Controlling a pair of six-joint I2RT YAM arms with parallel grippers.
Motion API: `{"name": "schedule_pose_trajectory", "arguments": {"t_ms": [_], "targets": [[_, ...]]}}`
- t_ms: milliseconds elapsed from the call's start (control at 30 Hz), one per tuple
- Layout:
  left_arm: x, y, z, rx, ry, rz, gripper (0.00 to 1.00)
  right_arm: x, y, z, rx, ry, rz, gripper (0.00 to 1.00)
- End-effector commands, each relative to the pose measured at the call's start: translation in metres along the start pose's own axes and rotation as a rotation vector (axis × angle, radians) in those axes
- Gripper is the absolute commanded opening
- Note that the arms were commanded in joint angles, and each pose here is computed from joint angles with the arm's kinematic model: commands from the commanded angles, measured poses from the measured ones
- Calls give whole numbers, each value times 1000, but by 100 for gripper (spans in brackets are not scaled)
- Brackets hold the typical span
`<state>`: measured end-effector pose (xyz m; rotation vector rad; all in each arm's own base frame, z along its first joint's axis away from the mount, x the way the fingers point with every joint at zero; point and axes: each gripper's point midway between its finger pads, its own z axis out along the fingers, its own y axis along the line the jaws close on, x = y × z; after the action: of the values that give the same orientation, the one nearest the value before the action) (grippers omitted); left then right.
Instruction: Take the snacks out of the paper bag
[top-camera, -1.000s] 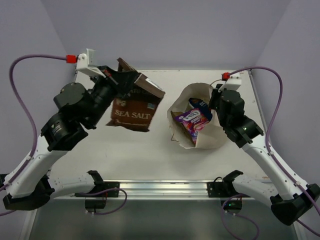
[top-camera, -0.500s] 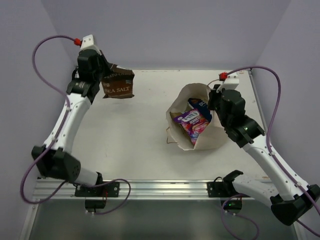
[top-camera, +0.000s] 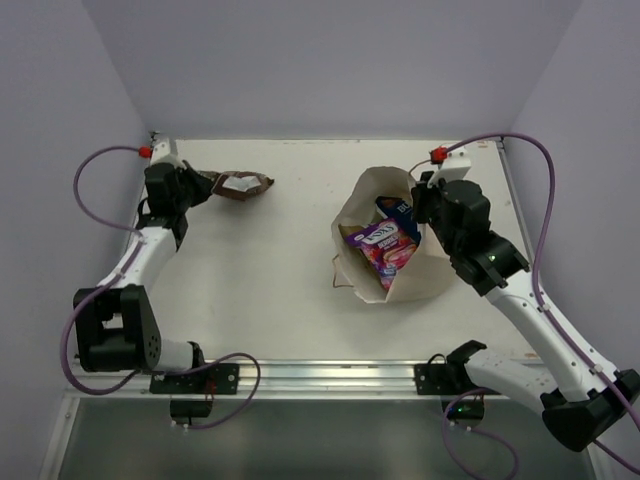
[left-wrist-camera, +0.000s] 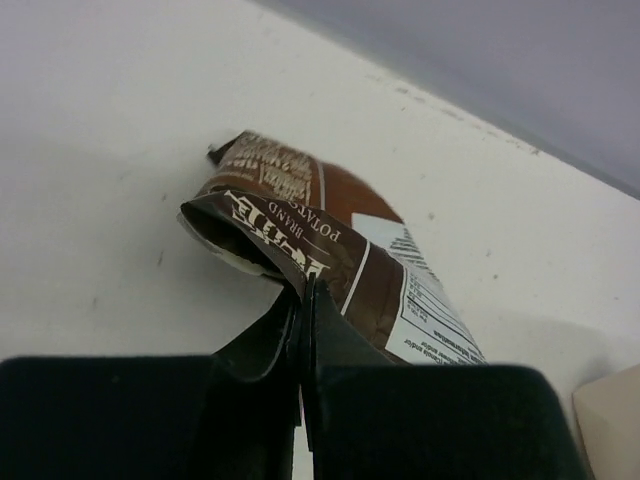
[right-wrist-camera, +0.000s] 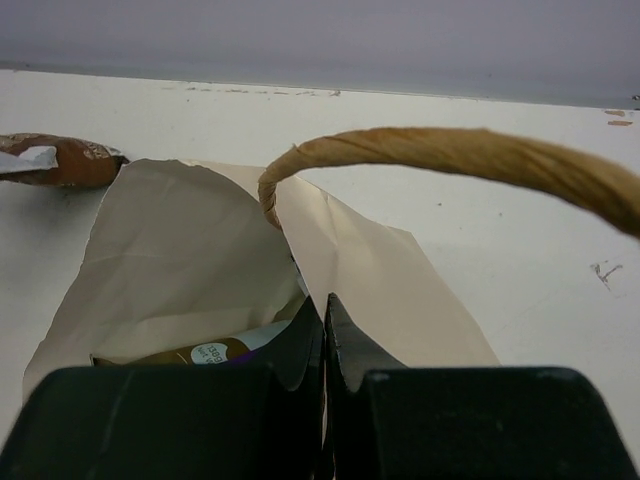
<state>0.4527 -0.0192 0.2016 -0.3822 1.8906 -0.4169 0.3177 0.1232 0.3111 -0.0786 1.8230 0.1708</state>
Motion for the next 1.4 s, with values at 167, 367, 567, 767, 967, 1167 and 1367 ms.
{"name": "schedule_pose_trajectory", "arguments": {"t_ms": [167, 367, 567, 767, 967, 1167, 1367], "targets": [[49, 68, -51, -306, 5, -115, 92, 19, 2, 2, -29, 65, -49, 0], [-8, -43, -93, -35, 29, -97, 99, 13, 2, -2, -34, 55, -51, 0], [20, -210, -168, 377, 105, -119, 99, 12, 1, -2, -30, 56, -66, 0], [101, -320, -214, 596, 278, 71, 97, 14, 3, 0, -37, 58, -66, 0], [169, -365, -216, 594, 374, 186, 96, 18, 3, -3, -42, 67, -59, 0], [208, -354, -211, 499, 395, 289, 96, 15, 4, -10, -63, 51, -45, 0], [200, -332, -216, 400, 348, 279, 95, 19, 1, -12, -54, 48, -44, 0]]}}
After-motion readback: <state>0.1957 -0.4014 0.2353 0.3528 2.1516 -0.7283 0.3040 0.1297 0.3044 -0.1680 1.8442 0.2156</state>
